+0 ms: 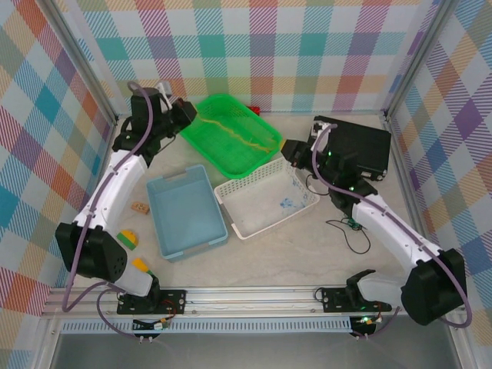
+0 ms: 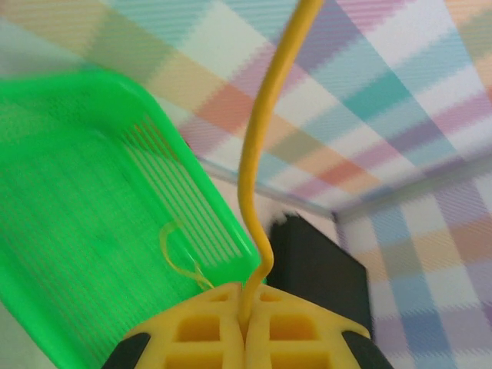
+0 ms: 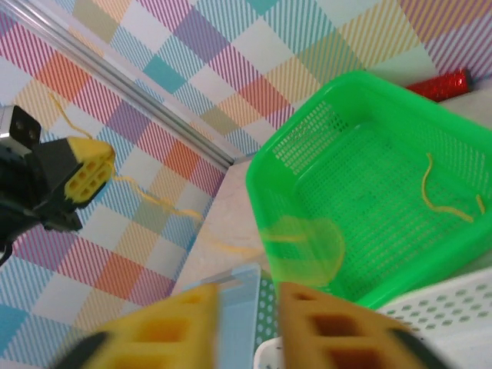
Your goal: Untangle the cables
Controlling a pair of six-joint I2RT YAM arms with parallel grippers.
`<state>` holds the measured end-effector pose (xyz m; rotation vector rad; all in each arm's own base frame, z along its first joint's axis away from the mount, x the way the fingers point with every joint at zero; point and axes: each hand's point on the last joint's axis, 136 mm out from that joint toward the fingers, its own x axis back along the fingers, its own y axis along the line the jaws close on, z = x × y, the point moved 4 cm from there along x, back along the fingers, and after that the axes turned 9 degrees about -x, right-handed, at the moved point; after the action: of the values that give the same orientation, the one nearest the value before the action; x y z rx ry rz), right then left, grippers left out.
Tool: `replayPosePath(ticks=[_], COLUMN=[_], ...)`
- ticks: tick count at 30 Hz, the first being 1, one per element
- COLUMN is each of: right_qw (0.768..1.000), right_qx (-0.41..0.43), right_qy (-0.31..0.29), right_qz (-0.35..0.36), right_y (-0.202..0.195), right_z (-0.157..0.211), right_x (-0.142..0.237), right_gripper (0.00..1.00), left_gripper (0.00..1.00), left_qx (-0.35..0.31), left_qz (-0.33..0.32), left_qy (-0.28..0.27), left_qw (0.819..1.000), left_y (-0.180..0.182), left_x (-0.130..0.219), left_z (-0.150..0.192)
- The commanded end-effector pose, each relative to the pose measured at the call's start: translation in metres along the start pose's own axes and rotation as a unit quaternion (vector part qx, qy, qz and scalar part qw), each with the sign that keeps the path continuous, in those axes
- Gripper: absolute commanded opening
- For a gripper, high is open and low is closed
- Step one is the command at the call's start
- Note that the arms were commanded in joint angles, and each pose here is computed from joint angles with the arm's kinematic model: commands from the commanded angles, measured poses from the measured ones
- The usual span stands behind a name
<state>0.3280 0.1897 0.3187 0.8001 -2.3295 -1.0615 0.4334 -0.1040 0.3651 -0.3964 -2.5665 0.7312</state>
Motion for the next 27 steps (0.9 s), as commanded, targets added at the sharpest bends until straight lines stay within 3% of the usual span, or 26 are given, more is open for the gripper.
replayPosePath(ticks=[1,7,13,19,21,24,27], right_qw=[0.997,0.996,0.993,0.977,0.967,0.949,0.929], right_qx=[0.071,0.032,0.003,-0.046,-0.066,-0.089,-0.105], right_qy=[0.024,0.061,0.029,0.021,0.014,0.007,0.0], right_qz=[-0.009,0.047,0.116,0.208,0.246,0.303,0.356], right_y=[0.018,-0.011,-0.042,-0.078,-0.092,-0.107,-0.116], right_z=[-0.017,-0.035,-0.044,-0.044,-0.046,-0.048,-0.051], right_x=[0.013,0.057,0.095,0.109,0.113,0.123,0.135], right_gripper=[0.63,0.56,0.57,0.57,0.57,0.58,0.58], left_gripper=[0.0,0.0,0.0,0.0,0.14,0.51,0.78], left_qx=[-0.037,-0.012,0.01,0.034,0.017,-0.023,-0.087], left_qz=[-0.055,-0.034,-0.029,-0.003,0.001,-0.021,-0.059], left_qy=[-0.075,-0.038,-0.009,0.032,0.047,0.074,0.083], left_qw=[0.995,0.999,0.999,0.999,0.999,0.997,0.991], left_y=[0.038,0.071,0.096,0.11,0.108,0.104,0.096], left_x=[-0.017,-0.082,-0.142,-0.188,-0.196,-0.2,-0.188], left_z=[-0.041,-0.04,-0.028,-0.003,0.006,0.017,0.018])
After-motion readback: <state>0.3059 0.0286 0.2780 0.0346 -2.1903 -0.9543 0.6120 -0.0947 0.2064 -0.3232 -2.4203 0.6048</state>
